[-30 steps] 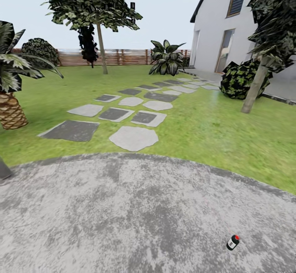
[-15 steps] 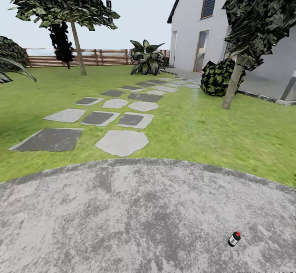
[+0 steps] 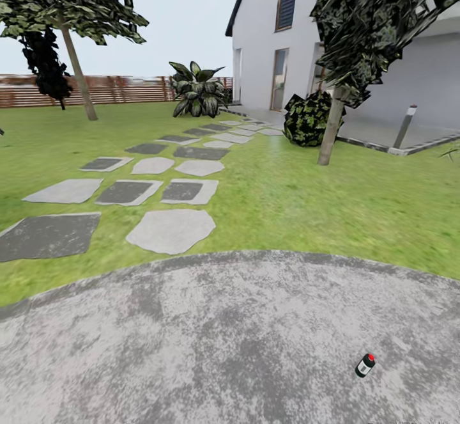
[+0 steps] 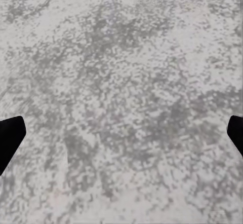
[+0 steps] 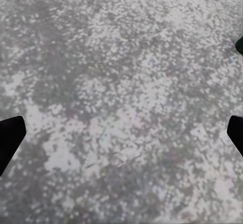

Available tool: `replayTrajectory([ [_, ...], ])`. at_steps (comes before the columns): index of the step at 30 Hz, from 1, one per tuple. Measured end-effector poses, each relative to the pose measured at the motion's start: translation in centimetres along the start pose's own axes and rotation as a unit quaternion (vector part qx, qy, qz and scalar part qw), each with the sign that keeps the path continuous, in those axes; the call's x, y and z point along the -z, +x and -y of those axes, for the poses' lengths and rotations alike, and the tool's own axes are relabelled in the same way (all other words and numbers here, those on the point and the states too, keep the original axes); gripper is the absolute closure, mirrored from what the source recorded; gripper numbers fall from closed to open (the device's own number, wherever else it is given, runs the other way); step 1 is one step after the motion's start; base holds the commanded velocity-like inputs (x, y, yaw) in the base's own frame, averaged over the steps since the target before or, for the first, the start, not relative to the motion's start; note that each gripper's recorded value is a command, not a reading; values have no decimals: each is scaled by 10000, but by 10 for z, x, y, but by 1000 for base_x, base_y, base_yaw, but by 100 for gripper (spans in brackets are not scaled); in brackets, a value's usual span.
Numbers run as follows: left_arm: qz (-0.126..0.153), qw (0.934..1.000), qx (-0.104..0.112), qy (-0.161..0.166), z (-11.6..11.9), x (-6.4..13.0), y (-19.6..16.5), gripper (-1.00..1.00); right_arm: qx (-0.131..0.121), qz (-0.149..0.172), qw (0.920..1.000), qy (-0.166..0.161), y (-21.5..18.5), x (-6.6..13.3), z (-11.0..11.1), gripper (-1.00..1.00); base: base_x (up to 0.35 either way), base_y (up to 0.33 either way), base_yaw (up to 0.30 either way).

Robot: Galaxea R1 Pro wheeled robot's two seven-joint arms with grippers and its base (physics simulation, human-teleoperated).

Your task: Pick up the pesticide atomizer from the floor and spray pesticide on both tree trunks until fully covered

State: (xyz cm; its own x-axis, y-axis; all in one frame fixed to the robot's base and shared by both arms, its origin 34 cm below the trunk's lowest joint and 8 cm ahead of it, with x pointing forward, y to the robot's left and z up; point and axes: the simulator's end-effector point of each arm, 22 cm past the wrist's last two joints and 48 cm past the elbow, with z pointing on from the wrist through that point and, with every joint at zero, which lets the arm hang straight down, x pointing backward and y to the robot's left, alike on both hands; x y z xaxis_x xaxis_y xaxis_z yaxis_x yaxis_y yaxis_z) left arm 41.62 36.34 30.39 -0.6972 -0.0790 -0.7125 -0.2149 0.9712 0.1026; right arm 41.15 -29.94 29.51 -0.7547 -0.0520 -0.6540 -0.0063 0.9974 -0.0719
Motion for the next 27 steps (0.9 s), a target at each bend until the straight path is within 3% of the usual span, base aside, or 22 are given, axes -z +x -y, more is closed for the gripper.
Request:
replayTrajectory([
  [12,0,10000,-2,3,0,0,0,-100,0,0,10000,1,0,0,0,-100,171,222,-289],
  [27,-10,10000,12,-9,0,0,1,-100,2,-1,10000,-2,0,0,0,-100,13,10,-289],
])
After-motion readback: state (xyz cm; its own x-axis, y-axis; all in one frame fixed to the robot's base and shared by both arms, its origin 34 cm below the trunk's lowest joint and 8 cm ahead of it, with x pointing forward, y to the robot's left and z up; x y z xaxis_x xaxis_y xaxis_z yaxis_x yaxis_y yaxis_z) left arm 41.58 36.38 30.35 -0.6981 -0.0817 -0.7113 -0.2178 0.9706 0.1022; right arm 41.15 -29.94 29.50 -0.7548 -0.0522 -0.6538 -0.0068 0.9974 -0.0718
